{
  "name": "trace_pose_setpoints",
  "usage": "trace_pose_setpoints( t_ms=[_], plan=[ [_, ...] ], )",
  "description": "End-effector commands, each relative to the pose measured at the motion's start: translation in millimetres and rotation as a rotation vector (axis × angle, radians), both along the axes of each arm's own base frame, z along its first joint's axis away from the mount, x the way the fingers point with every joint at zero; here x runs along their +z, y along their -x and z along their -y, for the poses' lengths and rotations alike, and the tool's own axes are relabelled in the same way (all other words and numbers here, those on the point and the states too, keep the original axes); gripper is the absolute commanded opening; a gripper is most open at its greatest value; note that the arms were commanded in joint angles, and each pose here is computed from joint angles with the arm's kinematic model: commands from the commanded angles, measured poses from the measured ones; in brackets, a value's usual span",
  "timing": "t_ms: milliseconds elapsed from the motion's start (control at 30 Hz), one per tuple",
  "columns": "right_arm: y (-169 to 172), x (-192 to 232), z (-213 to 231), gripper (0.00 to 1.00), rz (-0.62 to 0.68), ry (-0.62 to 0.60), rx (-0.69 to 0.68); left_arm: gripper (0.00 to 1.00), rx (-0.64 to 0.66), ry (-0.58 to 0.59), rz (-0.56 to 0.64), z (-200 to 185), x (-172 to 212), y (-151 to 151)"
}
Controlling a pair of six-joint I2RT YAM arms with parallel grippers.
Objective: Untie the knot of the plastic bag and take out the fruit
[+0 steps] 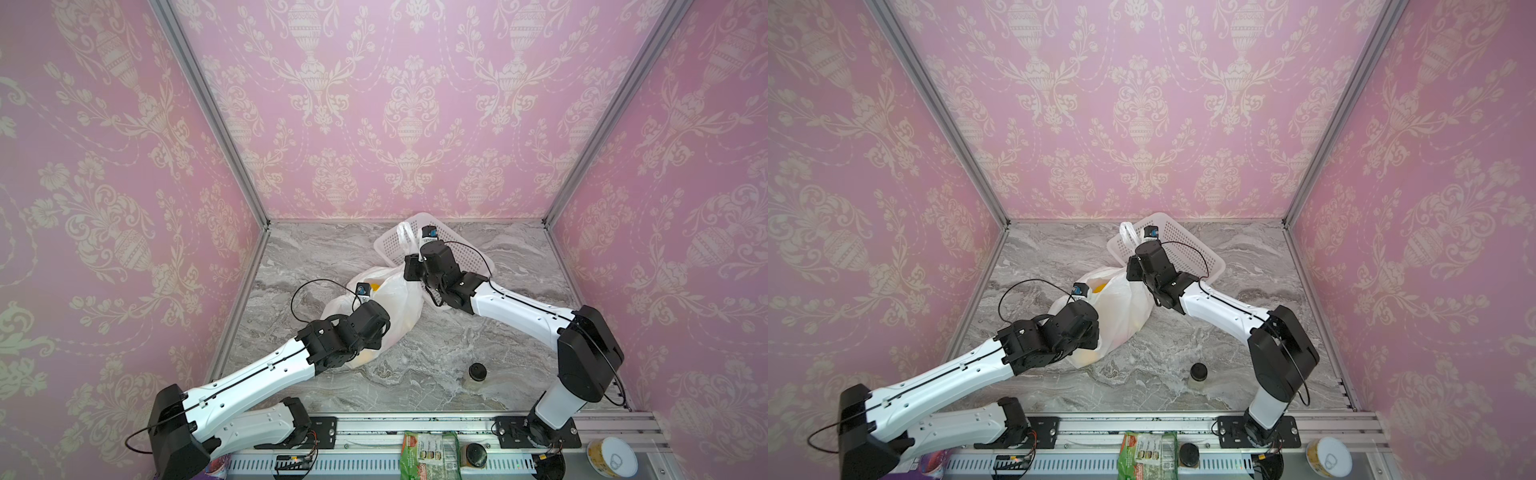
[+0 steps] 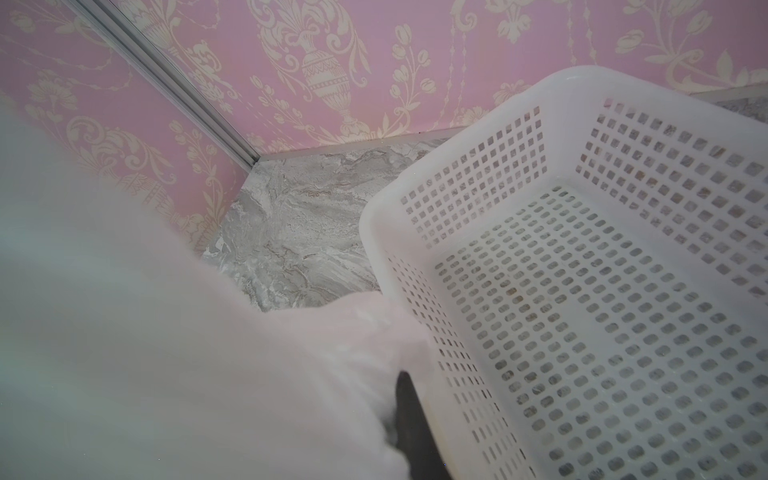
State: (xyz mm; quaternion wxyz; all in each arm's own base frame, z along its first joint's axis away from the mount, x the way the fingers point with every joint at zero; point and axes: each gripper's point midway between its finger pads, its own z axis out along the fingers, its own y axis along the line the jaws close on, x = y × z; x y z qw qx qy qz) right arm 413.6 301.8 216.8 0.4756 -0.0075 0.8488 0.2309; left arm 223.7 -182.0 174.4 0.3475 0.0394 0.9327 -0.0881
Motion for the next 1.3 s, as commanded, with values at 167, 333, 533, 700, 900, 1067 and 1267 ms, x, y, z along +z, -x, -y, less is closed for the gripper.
trace_pose_setpoints(
  t_ms=[167,333,533,700,900,1067,1267],
  plan=[
    [24,4,21,0.22,0.033,-0.060,-0.010,0.00,0.042,0.021,0.149,-30,45,-6],
    [41,8,35,0.40,0.072,-0.081,-0.007,0.00,0.040,0.075,0.193,-42,69,-6],
    [48,30,41,0.68,0.133,-0.073,0.010,0.00,0.005,0.066,0.197,-47,82,-2],
    [40,49,36,0.77,0.155,-0.044,0.014,0.00,-0.002,0.065,0.217,-50,91,-1],
    [31,72,28,0.86,0.181,-0.025,0.032,0.00,-0.002,0.052,0.217,-52,91,-1],
    [30,81,27,0.71,0.189,-0.018,0.036,0.00,0.004,0.057,0.230,-54,95,-1],
    [24,90,27,0.12,0.187,-0.010,0.012,0.00,0.037,0.068,0.267,-62,103,-14]
  ],
)
